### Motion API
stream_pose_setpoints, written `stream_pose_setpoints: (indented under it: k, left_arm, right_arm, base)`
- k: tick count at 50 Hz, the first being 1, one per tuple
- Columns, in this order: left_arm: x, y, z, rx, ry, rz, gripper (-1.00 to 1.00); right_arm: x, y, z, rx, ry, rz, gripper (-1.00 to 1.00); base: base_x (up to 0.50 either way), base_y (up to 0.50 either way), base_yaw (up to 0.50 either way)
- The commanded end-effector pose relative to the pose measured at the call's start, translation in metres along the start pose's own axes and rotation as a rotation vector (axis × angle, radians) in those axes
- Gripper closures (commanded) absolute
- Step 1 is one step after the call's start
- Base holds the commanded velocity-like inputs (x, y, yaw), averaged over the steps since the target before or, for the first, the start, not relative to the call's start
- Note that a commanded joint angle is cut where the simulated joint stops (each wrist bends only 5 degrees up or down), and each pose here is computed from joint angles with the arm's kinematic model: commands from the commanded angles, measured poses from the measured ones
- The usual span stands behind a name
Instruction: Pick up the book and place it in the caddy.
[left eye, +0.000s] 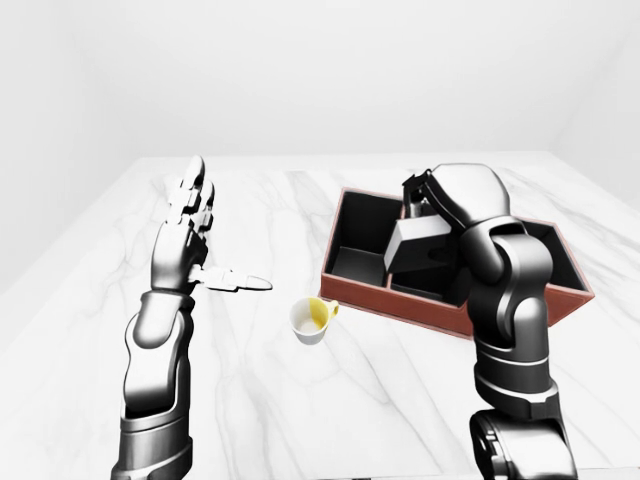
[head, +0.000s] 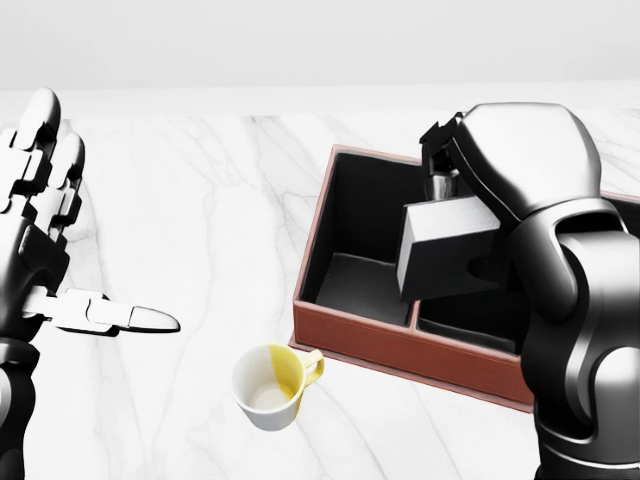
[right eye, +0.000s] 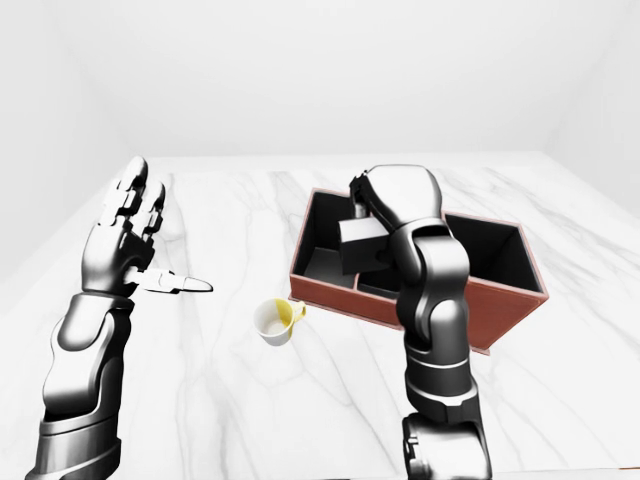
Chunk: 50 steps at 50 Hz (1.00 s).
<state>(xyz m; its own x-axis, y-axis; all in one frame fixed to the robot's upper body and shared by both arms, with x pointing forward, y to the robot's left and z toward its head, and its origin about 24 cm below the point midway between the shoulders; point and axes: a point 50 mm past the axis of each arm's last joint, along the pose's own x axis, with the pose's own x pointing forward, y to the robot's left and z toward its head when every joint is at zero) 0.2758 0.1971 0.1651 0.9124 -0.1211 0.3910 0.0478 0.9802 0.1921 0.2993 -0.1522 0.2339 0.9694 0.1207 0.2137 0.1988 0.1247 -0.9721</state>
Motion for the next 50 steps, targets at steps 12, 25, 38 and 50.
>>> stream_pose_setpoints:
  k: [12,25,38,50]
  left_arm:
    - [0.002,-0.002,-0.005,0.000,0.022,-0.006,-1.00]
    - [0.002,-0.003,-0.005,0.002,0.020,-0.009,-1.00]
    - [0.002,-0.001,-0.003,0.004,0.011,-0.002,-1.00]
    - [0.002,-0.001,-0.004,0.002,0.019,-0.003,-1.00]
  right_arm:
    - [0.005,0.004,-0.024,0.009,0.051,-0.044,1.00]
    - [0.003,0.004,-0.033,-0.002,0.075,-0.056,1.00]
    - [0.003,0.011,-0.040,0.005,0.095,-0.056,1.00]
    - [0.008,0.020,-0.045,0.020,0.109,-0.062,1.00]
  base:
    - [0.00,0.00,0.00]
    - [0.00,0.00,0.00]
    - [0.00,0.00,0.00]
    - [0.00,0.00,0.00]
